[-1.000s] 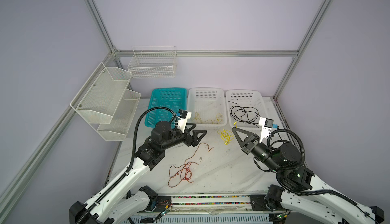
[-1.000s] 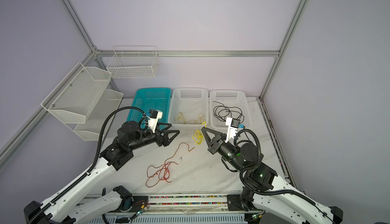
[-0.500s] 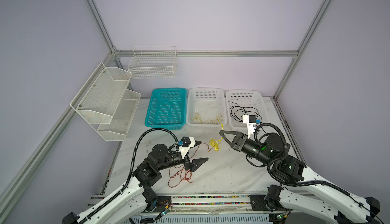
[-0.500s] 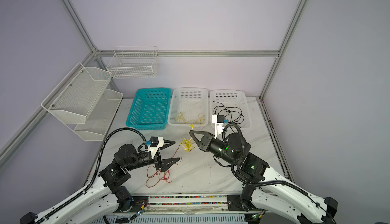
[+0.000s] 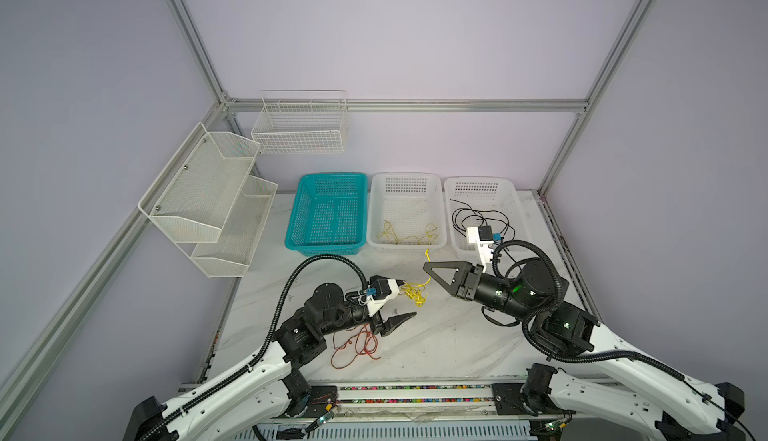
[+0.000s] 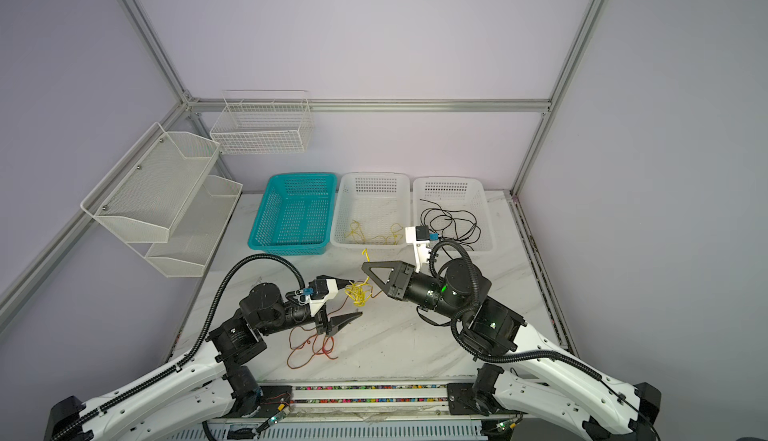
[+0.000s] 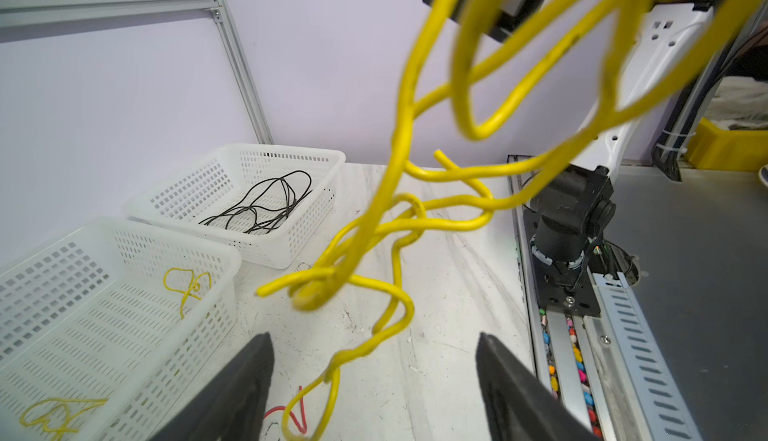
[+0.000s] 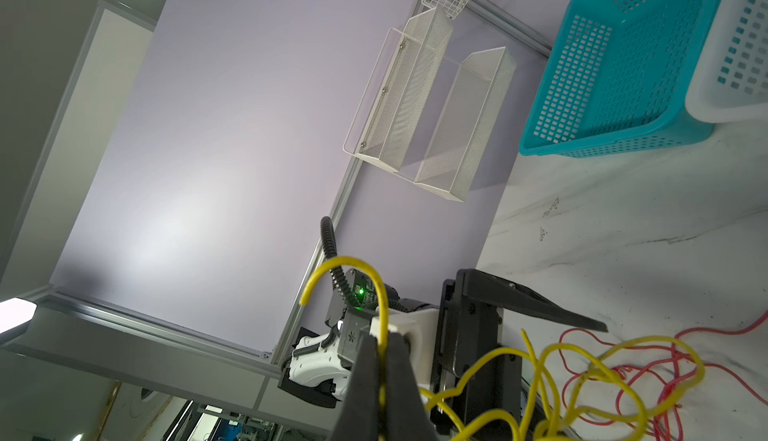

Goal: Untangle the cables

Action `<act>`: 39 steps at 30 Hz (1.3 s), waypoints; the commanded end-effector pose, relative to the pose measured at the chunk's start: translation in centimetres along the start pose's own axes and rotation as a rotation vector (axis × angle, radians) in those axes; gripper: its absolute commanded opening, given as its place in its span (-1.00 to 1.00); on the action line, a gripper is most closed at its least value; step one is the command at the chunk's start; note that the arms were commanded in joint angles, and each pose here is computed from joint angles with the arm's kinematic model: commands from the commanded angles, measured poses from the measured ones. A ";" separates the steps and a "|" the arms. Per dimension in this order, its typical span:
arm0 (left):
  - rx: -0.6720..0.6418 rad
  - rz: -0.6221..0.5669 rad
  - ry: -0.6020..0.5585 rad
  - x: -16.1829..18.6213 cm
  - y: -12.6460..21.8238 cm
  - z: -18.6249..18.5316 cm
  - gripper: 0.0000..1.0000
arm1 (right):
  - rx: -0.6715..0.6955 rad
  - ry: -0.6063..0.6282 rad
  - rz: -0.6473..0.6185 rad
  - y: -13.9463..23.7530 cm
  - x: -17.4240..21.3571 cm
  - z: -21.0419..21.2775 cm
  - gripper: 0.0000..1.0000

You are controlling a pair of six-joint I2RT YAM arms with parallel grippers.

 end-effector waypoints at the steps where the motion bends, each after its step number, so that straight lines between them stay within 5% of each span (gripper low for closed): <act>1: -0.015 -0.036 -0.077 -1.3 0.1 0.1 0.36 | -0.103 -0.015 -0.015 0.4 -0.8 2.7 -1.00; 14: -0.008 -0.031 -0.078 -1.1 0.3 -0.1 -0.49 | -0.136 -0.014 -0.036 1.1 -0.9 3.0 -1.00; 19: 0.007 -0.027 -0.067 -0.9 0.5 -0.4 -0.97 | -0.138 -0.006 -0.047 1.2 -0.9 2.9 -1.00; 26: 0.057 0.013 0.013 -0.3 1.6 -1.5 -1.00 | -0.007 0.081 -0.243 4.0 -3.7 3.1 -1.00; 39: -0.035 0.130 0.114 2.1 4.1 -1.6 -1.00 | 0.638 0.433 -0.704 12.8 -12.2 3.7 -1.00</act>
Point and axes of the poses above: each gripper's point midway between its finger pads, its own y axis back along the fingers, its own z axis along the line the jaws close on, x = y × z, the point moved 4 cm from there along y, back along the fingers, and after that the axes turned 5 degrees about y, right-handed, at the moved point
